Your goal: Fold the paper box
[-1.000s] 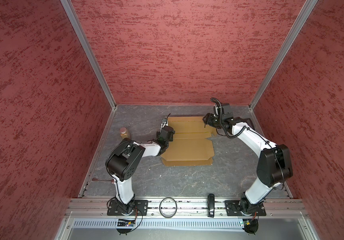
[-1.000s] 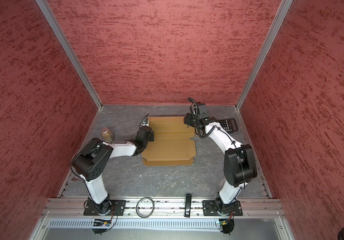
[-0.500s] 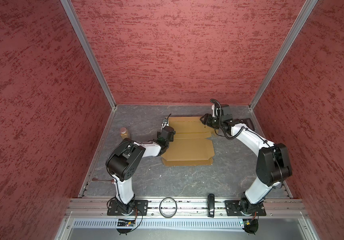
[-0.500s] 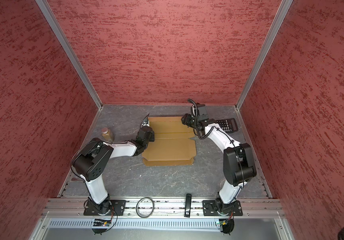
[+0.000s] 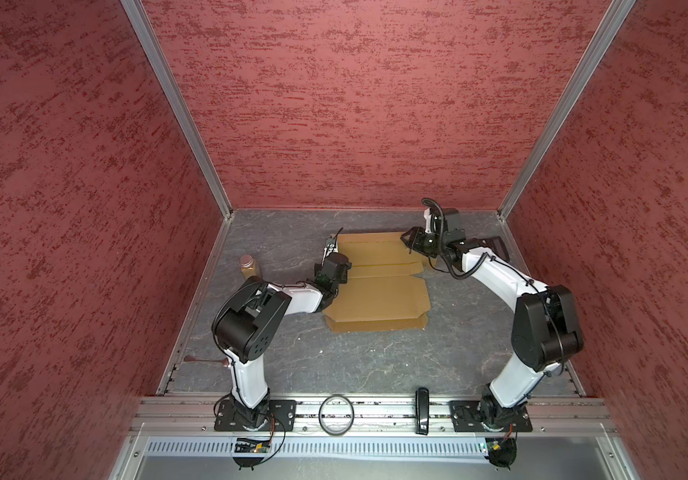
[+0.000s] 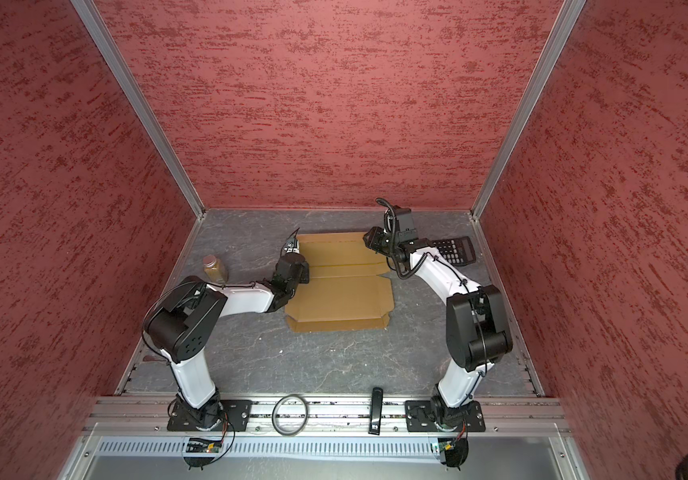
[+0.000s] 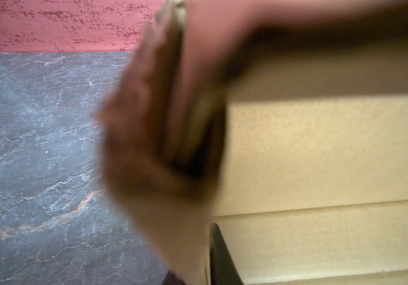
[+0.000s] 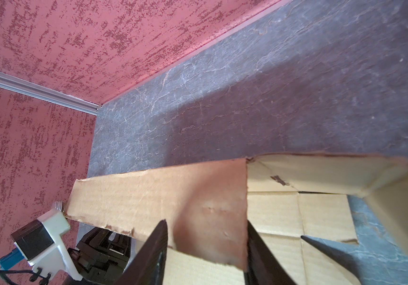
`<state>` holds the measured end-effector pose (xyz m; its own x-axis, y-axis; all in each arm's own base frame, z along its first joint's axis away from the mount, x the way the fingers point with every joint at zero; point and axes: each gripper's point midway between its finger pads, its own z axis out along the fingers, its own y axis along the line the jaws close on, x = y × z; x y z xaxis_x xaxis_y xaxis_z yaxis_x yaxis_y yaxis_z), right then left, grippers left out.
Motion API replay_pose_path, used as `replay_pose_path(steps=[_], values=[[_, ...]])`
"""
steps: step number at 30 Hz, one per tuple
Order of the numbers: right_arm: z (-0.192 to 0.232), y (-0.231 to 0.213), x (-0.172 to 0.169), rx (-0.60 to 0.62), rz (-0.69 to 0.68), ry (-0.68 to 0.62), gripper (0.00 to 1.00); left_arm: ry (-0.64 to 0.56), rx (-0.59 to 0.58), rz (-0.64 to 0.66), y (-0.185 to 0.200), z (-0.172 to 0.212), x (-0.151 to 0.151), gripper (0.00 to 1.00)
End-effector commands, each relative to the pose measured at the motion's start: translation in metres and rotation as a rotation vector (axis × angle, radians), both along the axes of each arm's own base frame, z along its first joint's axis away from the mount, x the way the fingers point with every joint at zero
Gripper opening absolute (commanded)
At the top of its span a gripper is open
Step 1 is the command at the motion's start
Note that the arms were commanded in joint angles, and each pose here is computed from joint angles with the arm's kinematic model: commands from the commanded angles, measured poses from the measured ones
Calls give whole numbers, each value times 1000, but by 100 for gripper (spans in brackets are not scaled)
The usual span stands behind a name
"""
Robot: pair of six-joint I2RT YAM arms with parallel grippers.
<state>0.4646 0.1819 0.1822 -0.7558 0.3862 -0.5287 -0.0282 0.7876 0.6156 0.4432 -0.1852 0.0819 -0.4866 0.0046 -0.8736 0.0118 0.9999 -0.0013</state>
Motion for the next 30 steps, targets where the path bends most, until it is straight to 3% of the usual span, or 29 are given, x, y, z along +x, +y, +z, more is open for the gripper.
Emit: replay_pose_path(steps=[1,7,15,17,21,24,30], values=[[3,-2,-1,6,-4,-17,54,-12,-2,-15,-6,0,2,15],[17,-18,-16,-32,-44,-45,76,-19,2,-7,-4,3,1,14],[31,-38,-47,-53,-96,-59,75,-22,7,-22,-3,4,-4,14],[39,-43,-59,-53,-112,-71,67,-20,8,-25,-2,3,-4,14],[30,-50,-72,-57,-135,-44,38,-20,9,-30,-2,2,-5,13],[10,-52,-72,-84,-139,9,21,-25,4,-28,-1,3,-5,13],[-13,-58,-60,-114,-167,45,12,-26,3,-31,-2,3,-4,13]])
